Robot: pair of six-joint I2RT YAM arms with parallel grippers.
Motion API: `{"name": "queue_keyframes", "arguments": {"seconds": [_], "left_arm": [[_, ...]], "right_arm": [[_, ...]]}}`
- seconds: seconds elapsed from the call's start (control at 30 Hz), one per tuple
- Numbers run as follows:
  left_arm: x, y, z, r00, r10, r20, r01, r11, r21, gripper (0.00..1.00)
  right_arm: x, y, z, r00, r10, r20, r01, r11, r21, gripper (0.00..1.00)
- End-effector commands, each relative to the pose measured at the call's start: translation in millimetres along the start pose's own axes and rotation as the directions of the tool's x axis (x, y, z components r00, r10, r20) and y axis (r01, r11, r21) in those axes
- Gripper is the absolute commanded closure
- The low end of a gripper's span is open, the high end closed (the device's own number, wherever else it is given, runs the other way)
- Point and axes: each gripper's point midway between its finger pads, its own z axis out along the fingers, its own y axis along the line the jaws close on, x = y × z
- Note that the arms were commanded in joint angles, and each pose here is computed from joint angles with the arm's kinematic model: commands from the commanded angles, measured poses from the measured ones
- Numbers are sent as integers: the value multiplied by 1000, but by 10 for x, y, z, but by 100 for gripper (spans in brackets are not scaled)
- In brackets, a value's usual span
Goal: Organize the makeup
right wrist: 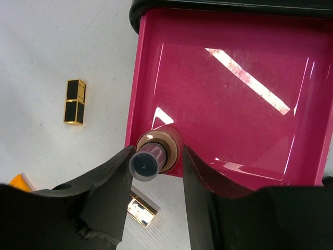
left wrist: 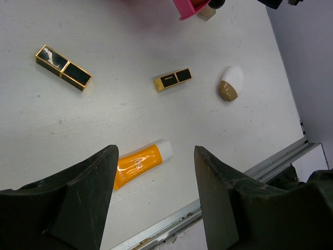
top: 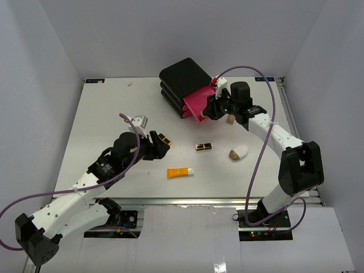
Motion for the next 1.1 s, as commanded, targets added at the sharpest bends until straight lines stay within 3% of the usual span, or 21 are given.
{"name": "queue_keyframes", "arguments": {"seconds": [0.0, 0.33, 0.57, 0.8, 1.07], "left_arm": [[-46, -35, -65, 1000, -14, 21, 13, 1000, 22, 29], [-40, -44, -48, 1000, -9, 14, 9, 1000, 23, 29], [-53, -49, -41, 1000, -7, 14, 6, 1000, 20, 29], [-54, -38, 9, 1000, 0, 8, 0, 1000, 8, 29], [-62, -41, 22, 1000, 9, 10, -9, 1000, 8, 28]], "right_arm": [[-300, -69, 8, 997, -27, 78, 26, 999, 22, 57], [-446, -335, -25, 991, 46, 125, -48, 999, 6, 69], [-562, -607, -20, 967, 210, 145, -202, 977, -68, 71], [-403, -707, 187, 912, 402, 80, -385, 907, -171, 70], [-261, -623, 343, 856, 517, 12, -497, 829, -256, 70]]}}
